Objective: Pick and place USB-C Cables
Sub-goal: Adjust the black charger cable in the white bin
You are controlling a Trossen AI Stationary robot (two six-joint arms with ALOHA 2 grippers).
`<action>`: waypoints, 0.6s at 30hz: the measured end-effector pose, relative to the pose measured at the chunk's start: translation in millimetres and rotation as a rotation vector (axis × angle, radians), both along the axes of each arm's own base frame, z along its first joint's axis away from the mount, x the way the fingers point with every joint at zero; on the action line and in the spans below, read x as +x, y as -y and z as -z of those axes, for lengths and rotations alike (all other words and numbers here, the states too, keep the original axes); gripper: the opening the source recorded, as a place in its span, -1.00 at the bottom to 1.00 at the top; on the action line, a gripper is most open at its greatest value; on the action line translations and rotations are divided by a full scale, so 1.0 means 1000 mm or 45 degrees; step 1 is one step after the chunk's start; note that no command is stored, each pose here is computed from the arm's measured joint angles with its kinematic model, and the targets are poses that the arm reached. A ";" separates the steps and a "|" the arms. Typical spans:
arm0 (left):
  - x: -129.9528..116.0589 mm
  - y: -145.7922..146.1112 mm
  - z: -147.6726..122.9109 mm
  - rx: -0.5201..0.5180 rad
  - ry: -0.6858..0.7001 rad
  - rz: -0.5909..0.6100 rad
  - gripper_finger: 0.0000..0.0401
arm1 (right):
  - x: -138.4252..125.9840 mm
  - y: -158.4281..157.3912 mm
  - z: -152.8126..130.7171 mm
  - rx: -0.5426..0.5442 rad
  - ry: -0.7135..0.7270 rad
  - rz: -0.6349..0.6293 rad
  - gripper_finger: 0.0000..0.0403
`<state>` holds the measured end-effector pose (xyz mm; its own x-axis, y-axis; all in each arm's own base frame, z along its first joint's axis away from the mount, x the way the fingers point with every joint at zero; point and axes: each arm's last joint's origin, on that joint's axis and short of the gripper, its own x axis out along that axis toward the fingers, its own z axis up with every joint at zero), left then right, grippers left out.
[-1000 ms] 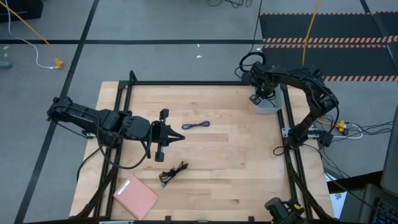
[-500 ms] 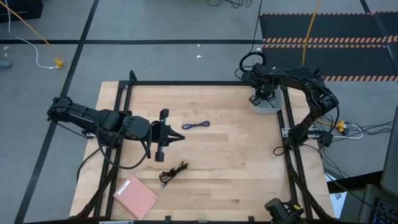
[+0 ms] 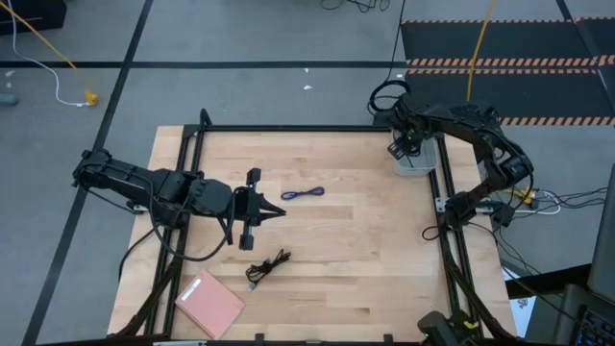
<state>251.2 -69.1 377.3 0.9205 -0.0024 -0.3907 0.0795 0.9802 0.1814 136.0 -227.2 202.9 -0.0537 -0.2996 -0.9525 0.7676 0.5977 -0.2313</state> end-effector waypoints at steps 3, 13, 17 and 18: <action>0.000 0.000 0.000 0.000 0.000 0.000 -0.89 | -0.003 -0.005 -0.012 -0.053 0.036 0.005 -0.17; 0.000 0.000 0.000 0.003 0.005 0.002 -0.89 | -0.010 -0.017 -0.045 -0.259 0.137 0.087 -0.17; 0.001 0.000 -0.003 0.014 0.042 0.011 -0.89 | -0.011 -0.011 -0.047 -0.372 0.099 0.177 -0.17; 0.001 0.000 -0.004 0.016 0.050 0.012 -0.89 | -0.010 -0.009 -0.048 -0.372 0.100 0.182 -0.17</action>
